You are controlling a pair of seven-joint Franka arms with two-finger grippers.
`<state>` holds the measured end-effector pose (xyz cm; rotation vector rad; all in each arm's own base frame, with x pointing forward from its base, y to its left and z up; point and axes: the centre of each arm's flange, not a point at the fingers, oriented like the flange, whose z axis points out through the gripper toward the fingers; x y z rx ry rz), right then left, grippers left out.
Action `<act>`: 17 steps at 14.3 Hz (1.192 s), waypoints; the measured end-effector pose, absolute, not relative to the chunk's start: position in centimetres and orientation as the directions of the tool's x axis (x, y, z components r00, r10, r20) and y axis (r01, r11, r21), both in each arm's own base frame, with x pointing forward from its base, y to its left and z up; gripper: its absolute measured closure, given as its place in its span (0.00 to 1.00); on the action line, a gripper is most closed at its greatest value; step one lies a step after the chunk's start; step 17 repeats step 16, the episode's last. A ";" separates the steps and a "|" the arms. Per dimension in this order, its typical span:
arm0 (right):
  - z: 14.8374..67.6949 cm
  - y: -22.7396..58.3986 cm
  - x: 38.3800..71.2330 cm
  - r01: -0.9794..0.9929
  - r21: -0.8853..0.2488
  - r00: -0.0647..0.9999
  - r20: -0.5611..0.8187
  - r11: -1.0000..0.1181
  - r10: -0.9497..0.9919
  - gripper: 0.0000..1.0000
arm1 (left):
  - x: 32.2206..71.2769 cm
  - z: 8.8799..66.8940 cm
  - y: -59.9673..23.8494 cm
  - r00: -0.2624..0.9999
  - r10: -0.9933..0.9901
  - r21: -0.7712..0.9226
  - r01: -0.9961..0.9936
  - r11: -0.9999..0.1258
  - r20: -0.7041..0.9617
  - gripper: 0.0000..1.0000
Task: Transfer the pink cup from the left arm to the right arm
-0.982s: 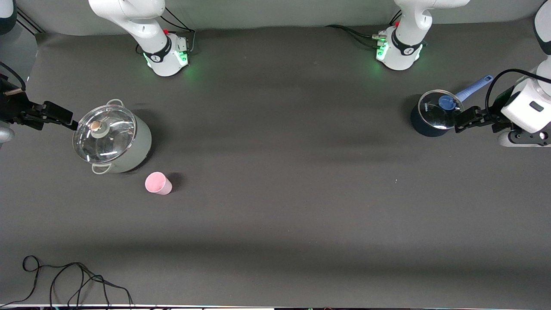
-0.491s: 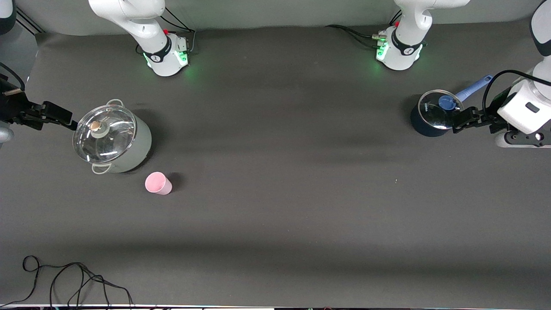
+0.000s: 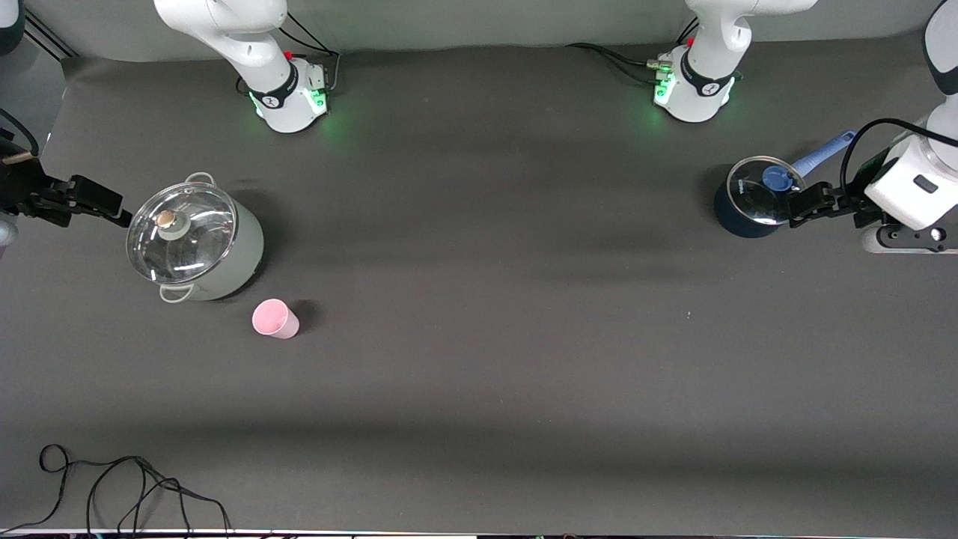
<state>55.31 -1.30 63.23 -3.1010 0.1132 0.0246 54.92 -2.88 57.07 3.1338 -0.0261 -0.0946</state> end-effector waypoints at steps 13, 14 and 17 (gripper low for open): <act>62.8 -1.2 55.9 -0.071 -0.038 0.997 -0.024 -0.997 -0.070 0.00 | 55.0 58.2 -2.7 0.998 -0.016 0.003 -0.016 -1.000 -0.054 0.00; 62.8 -1.2 55.9 -0.071 -0.038 0.997 -0.024 -0.997 -0.070 0.00 | 55.0 58.2 -2.8 0.998 -0.017 0.003 -0.017 -1.000 -0.053 0.00; 63.0 -1.0 55.9 -0.067 -0.033 0.998 -0.019 -0.997 -0.067 0.00 | 55.1 58.4 -2.8 0.999 -0.018 0.002 -0.018 -1.000 -0.050 0.00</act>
